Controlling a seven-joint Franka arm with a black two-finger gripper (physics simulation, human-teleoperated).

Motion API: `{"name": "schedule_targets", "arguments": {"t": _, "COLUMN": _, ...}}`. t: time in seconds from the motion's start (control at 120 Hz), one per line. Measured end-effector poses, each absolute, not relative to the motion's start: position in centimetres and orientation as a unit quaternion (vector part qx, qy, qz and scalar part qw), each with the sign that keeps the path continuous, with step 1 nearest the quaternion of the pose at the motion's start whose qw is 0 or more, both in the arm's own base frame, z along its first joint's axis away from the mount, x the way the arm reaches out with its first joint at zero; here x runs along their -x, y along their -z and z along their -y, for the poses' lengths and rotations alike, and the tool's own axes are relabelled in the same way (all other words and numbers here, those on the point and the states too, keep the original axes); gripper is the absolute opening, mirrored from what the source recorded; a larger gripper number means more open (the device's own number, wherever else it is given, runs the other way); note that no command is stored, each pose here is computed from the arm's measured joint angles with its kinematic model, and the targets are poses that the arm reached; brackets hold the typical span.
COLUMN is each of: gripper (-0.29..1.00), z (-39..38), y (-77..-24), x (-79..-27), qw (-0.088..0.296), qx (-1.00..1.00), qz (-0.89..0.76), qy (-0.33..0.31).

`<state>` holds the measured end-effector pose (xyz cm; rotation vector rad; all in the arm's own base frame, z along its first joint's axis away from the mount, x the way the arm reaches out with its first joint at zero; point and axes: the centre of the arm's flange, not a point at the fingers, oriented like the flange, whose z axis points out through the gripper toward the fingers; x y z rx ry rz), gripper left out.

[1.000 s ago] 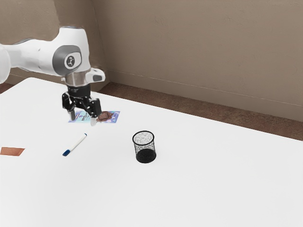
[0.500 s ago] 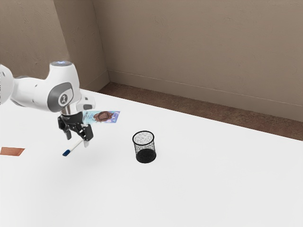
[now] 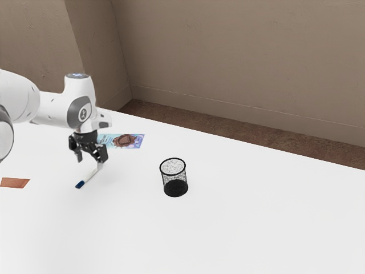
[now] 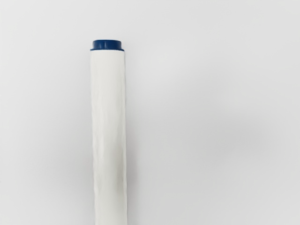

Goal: Put the marker into the pen holder.

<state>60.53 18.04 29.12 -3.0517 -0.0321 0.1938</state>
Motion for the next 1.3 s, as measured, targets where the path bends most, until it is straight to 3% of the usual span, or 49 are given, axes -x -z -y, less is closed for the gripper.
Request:
{"name": "schedule_targets", "arguments": {"t": 0.4, "gripper": 0.7, "z": -19.6, "y": -26.6, "x": -63.9, "qw": 0.04, "qx": 0.997, "qz": 0.008, "qy": -0.072}}
{"name": "schedule_targets", "arguments": {"t": 0.992, "gripper": 0.66, "z": -20.1, "y": -24.7, "x": -64.6, "qw": 0.012, "qx": 0.997, "qz": 0.017, "qy": -0.073}}
{"name": "schedule_targets", "arguments": {"t": 1.3, "gripper": 0.34, "z": -20.1, "y": -24.7, "x": -64.7, "qw": 0.01, "qx": 0.997, "qz": 0.016, "qy": -0.071}}
